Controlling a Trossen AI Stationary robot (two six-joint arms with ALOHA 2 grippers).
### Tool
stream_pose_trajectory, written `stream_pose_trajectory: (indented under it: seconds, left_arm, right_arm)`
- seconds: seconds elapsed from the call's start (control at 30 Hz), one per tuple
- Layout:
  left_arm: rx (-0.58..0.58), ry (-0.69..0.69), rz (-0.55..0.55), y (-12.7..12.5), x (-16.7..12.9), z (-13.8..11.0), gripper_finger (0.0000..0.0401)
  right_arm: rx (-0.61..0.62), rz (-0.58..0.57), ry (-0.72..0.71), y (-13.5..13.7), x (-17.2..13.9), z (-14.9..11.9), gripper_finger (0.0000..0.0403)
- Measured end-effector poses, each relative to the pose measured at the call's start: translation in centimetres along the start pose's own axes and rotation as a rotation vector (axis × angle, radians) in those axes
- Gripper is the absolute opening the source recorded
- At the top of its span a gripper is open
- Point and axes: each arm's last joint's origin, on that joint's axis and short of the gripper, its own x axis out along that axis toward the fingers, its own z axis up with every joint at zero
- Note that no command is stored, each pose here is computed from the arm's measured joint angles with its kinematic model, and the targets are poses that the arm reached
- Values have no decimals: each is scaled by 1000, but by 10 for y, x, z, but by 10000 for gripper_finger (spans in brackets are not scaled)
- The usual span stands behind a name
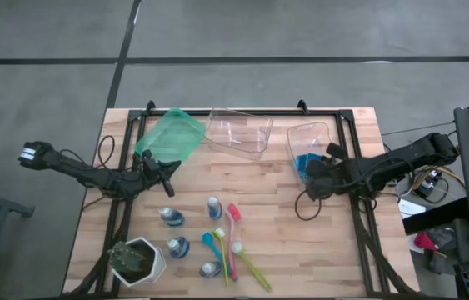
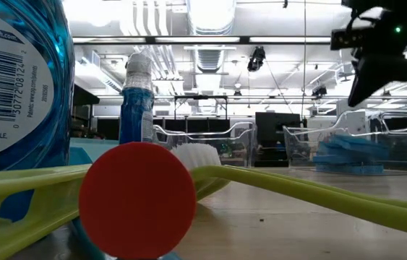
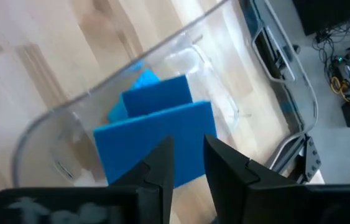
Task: Pick & Place Kitchen Sink Supplies
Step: Put the green dish brush in the left transparent bin
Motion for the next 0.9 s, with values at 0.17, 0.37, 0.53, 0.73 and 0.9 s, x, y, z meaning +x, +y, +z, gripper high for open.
stream_pose_trajectory:
  seconds: [0.17, 0.37, 0.53, 0.73, 0.9]
  left_arm:
    - [0, 0, 0, 0, 0, 0, 0]
    - [0, 0, 0, 0, 0, 0, 0]
    - [0, 0, -1, 0, 0, 0, 0]
    - [0, 1, 0, 0, 0, 0, 0]
    - [1, 1, -1, 0, 0, 0, 0]
  right_arm:
    - [54, 35, -45, -3, -13, 13, 95]
    - [139, 166, -107, -1, -30, 30, 97]
    - [205, 397, -164, 10, -41, 44, 86]
    - [254, 772, -261, 33, -53, 57, 71]
    - [247, 1028, -358, 54, -68, 61, 61]
